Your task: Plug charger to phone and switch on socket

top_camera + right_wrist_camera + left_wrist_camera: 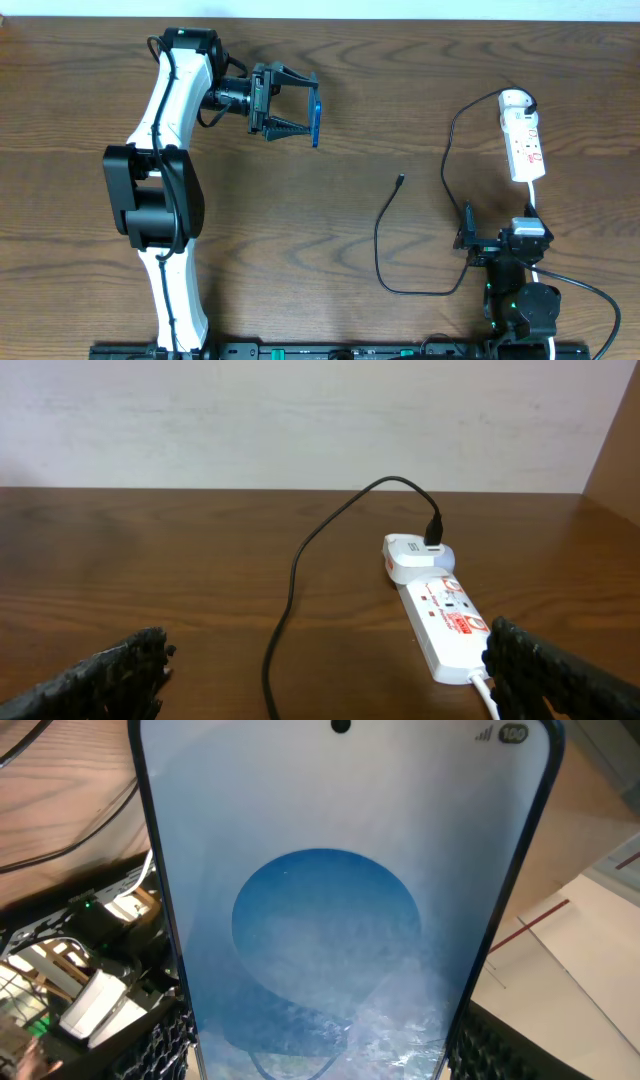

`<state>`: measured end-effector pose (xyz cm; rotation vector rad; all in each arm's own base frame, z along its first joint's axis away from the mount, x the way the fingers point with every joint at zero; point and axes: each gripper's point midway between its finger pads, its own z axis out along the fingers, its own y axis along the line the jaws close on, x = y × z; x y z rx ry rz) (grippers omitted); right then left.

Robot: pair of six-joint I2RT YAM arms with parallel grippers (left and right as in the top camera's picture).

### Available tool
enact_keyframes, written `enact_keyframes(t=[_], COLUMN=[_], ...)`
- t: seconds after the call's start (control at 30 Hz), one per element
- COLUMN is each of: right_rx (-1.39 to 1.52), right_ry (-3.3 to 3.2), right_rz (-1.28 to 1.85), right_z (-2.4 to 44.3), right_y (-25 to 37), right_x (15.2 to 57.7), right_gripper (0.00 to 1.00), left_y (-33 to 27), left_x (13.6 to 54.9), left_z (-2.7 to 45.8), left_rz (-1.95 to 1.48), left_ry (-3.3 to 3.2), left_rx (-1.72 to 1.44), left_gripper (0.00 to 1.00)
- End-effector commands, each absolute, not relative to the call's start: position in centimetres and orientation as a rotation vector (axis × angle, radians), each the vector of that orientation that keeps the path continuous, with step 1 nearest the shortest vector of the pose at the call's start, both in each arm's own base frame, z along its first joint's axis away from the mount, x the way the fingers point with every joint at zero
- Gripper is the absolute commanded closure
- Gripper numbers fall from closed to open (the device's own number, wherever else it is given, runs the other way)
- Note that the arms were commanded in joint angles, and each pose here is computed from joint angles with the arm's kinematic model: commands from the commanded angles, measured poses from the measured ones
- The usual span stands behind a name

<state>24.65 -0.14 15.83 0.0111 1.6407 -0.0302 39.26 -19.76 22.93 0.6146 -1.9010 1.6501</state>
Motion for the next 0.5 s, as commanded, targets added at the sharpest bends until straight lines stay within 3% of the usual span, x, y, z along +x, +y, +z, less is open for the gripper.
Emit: enact_keyframes(t=[0.0,0.23,0.47], right_rx=[0.008,0.02,-0.005], right_ry=[1.64,1.615,1.496], right_rz=[-0.028,0.011,0.707], right_z=[15.8,16.4,20.4], right_y=[0.0,0.3,7.6], right_x=[24.6,24.7,22.9], right_gripper=[0.01,0.01,0.01], left_y=[-19.6,-19.6,-19.6], left_x=[39.1,39.1,39.1], left_z=[26.3,26.3,26.3], left_rz=[1.765,1.765,1.764], left_ry=[-1.903,-1.904,-1.904], left_rx=[0.551,0.55,0.55], left_gripper=[0.28,0.28,0.28])
